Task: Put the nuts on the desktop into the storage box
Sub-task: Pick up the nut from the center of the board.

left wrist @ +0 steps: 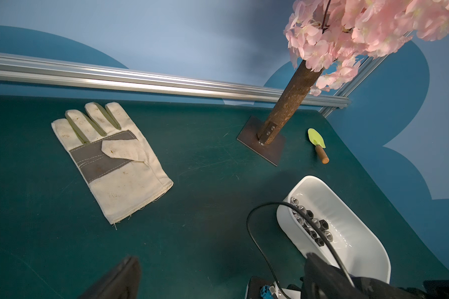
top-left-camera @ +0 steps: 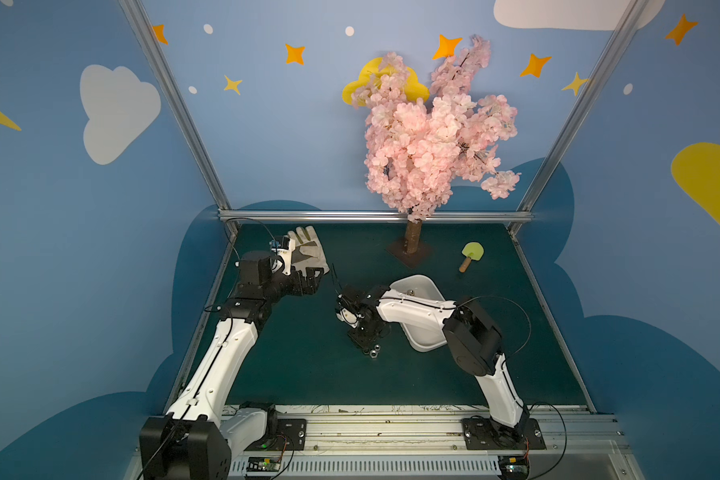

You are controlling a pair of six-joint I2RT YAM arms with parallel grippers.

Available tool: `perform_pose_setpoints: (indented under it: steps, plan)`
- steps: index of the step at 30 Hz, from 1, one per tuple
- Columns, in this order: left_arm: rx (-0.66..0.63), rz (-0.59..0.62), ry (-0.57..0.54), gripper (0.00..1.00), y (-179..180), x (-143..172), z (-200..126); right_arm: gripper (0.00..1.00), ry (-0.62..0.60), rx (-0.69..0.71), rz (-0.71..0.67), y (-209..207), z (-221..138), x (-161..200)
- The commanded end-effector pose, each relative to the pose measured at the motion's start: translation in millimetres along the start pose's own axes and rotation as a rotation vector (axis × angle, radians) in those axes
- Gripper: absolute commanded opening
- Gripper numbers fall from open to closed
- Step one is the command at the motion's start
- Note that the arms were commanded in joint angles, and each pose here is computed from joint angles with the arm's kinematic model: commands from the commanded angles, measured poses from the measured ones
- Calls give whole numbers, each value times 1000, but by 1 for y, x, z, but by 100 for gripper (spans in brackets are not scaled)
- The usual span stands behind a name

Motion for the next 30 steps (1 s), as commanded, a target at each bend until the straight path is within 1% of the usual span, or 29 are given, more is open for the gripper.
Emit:
perform_pose_setpoints:
  steps: [1, 7, 8, 10, 12, 14, 20, 25, 30]
  plan:
    - [1, 9, -11, 100, -1, -2, -2, 42, 108, 92, 11, -13, 12, 23]
    - [-6, 11, -4, 100, -1, -2, -4, 42, 108, 126, 10, -17, 11, 31]
    - [-10, 14, -6, 100, -1, -2, -5, 39, 105, 132, 9, -17, 10, 31]
    - [-14, 17, -11, 100, -1, -2, -6, 30, 102, 142, 7, -17, 10, 32]
    - [-13, 14, -9, 100, -1, -2, -5, 19, 97, 149, 9, -17, 9, 31]
    - [-8, 13, -10, 100, -1, -2, -5, 13, 89, 145, 9, -16, 7, 30]
    - [-7, 10, -10, 100, -1, -1, -4, 7, 7, 115, 15, -9, -13, 14]
    - [-5, 8, -8, 100, -1, -1, -3, 5, -71, 68, 21, -1, -41, -2]
    - [-9, 10, -15, 100, -1, -2, -4, 5, -148, 26, 47, -5, -72, -11]
Point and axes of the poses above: each gripper's point midway between its finger pads, its own z axis out along the fingers, its own y axis along the line the jaws close on, x = y × z, the point moved 9 cm from there along -z, back along the fingers, and after that the axes turned 15 degrees about z, right-handed, at the moved point
